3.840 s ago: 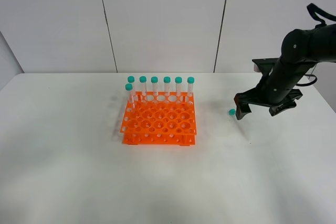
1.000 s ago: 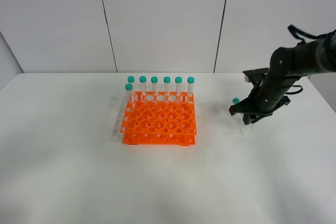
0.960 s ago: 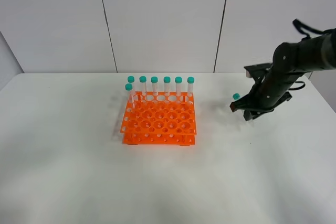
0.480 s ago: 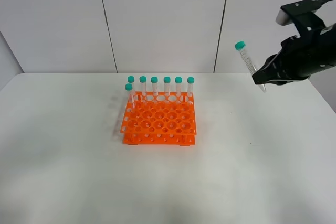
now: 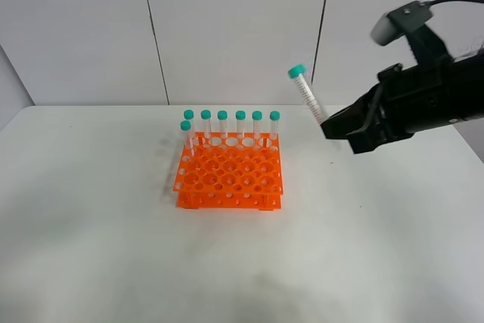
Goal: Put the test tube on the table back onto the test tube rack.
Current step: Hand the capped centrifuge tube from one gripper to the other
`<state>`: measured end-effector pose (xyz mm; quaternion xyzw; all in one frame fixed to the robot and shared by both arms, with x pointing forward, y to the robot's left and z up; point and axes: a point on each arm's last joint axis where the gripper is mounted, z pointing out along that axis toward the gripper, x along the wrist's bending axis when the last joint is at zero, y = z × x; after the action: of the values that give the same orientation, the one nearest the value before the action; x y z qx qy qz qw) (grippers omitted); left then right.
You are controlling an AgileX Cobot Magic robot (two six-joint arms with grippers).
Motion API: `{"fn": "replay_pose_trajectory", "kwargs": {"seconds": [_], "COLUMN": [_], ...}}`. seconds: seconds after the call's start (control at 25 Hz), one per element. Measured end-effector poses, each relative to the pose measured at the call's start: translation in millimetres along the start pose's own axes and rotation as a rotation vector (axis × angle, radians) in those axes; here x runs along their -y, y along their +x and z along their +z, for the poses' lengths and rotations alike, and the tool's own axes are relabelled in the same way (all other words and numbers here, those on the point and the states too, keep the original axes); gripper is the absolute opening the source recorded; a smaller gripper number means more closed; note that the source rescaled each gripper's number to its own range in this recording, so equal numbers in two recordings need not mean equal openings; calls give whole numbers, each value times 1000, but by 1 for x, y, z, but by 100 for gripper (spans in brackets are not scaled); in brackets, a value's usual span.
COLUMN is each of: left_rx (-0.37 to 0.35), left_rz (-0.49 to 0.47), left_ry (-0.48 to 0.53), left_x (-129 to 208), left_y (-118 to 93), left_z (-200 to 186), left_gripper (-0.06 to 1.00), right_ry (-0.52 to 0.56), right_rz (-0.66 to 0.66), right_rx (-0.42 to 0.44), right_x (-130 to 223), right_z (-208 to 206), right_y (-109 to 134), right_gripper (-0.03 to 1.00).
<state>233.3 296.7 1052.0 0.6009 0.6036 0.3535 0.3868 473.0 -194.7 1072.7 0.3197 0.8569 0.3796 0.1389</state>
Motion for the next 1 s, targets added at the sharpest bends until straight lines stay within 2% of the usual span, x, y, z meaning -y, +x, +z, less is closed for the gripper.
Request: {"fn": "replay_pose_trajectory", "kwargs": {"seconds": [0.12,0.28,0.52,0.76,0.88,1.0], "left_rx": [0,0,0,36,73,137], "left_rz": [0,0,0,-9,-11,-54], "left_ry": [0,0,-16,-2,40,93], "left_x": [0,0,-4,-58,-96,-121], "left_y": [0,0,0,-4,-8,-13], "left_z": [0,0,-2,1,21,54], "left_gripper": [100,100,100,100,100,100], "right_ry": [37,70,100,96,94,95], "right_rz": [-3,29,39,38,31,22], "right_rx": [-42,-64,-80,-94,-96,-100], "right_x": [0,-2,1,1,0,0], "right_z": [27,54,66,66,66,66], "right_y": [6,0,-3,-2,-2,-1], "right_gripper": [1,1,1,1,1,1]}}
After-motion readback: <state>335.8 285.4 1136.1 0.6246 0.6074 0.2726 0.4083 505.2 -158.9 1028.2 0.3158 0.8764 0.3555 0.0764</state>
